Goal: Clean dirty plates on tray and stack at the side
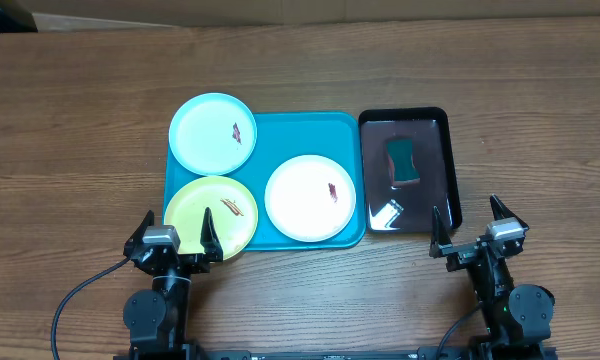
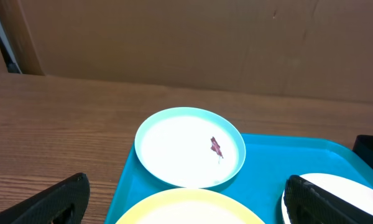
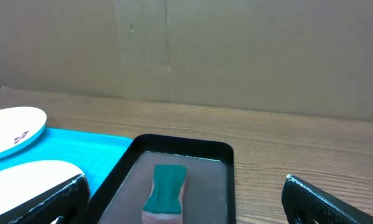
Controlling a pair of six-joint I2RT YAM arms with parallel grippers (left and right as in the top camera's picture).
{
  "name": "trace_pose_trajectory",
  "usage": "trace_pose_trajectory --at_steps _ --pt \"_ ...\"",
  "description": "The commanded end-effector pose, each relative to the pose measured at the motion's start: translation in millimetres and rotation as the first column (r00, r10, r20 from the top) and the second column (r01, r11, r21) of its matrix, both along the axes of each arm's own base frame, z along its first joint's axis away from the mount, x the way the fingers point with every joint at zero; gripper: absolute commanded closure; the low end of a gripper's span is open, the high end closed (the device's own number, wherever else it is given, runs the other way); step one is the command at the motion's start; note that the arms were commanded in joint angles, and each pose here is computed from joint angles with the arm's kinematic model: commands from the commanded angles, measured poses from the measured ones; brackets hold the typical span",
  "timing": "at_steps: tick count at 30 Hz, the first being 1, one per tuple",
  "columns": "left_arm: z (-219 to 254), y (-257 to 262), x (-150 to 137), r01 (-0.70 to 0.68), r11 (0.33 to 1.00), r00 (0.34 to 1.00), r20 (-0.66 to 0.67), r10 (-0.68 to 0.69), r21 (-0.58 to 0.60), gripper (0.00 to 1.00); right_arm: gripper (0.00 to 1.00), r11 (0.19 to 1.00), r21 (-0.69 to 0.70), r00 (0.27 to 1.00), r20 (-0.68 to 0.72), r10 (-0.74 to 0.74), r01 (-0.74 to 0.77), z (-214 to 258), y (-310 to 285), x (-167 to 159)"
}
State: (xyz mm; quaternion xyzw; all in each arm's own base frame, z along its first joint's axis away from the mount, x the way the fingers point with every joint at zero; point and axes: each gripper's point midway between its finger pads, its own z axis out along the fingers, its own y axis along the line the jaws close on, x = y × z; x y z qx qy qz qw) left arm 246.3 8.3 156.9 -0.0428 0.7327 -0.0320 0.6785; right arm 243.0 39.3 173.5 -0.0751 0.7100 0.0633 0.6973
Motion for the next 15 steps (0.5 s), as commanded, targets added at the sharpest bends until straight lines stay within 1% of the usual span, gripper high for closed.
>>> trace_pose_trajectory --at_steps 1,3,6,8,11,15 --pt "0.6 -3.2 -0.2 0.016 1.000 1.000 0.007 -0.016 0.011 0.00 0.00 1.000 -0.007 1.000 0.005 -0.005 0.005 -2.0 -1.4 0.3" --pt "0.3 -3.8 -0.2 0.019 1.000 1.000 0.006 -0.019 0.004 0.00 0.00 1.000 -0.007 1.000 0.005 -0.005 0.005 -2.0 -1.4 0.3" --pt "7.1 -16.5 -2.0 0.091 0.996 0.996 0.012 -0.091 -0.019 0.00 0.00 1.000 -0.007 1.000 0.005 -0.005 0.005 -2.0 -1.4 0.3" --pt "13.4 -19.2 -12.6 0.099 0.994 0.992 -0.069 -0.102 -0.040 0.00 0.00 1.000 -0.007 1.000 0.005 -0.005 0.005 -2.0 -1.4 0.3" --pt "46.2 -20.6 -29.6 0.105 0.994 0.988 -0.114 -0.105 -0.011 0.00 0.00 1.000 -0.007 1.000 0.005 -0.005 0.005 -2.0 -1.4 0.3" --pt "118.6 -23.4 -48.0 0.123 0.992 0.984 -0.135 -0.117 0.037 0.00 0.00 1.000 -0.007 1.000 0.005 -0.005 0.005 -2.0 -1.4 0.3"
